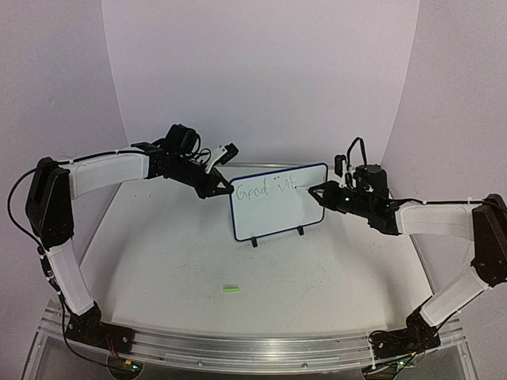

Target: Write a sentence on the whiteboard

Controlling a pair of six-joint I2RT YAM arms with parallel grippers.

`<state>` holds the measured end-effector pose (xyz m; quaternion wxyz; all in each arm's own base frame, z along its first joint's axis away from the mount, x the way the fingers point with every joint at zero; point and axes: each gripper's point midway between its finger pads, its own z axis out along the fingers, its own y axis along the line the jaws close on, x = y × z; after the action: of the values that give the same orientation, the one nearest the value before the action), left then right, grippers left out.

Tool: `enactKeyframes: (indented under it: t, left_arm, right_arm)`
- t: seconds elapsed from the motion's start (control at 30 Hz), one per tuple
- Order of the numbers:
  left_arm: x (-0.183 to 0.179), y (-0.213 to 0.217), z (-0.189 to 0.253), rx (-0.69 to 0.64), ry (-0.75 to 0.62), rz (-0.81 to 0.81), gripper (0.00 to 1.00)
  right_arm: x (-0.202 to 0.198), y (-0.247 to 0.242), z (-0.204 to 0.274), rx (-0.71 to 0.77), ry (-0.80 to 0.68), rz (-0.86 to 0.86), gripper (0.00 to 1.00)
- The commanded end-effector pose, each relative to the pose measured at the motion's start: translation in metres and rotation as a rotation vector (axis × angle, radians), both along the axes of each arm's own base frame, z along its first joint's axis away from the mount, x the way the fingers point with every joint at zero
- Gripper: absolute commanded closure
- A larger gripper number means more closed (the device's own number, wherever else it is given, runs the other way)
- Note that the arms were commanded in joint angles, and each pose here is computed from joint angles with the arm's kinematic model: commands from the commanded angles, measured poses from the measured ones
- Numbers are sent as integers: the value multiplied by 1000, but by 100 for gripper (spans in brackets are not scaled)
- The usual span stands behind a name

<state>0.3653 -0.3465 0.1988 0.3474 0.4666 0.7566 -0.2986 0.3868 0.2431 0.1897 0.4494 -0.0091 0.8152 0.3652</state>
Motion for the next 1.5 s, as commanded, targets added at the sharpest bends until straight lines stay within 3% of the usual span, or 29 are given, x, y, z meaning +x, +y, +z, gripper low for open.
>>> enactKeyframes:
  t: [0.0,0.87,1.47]
  left_arm:
    - [8,15,-8,83,-45,47,100]
    - [7,16,-7,83,-49,50,100]
    - [8,16,-11,89,-41,49,100]
  right_arm:
    - [6,6,2,13,-1,15,100]
    - [-18,-11,38,2,-67,31,100]
    - [1,-10,33,-31,-68,37,100]
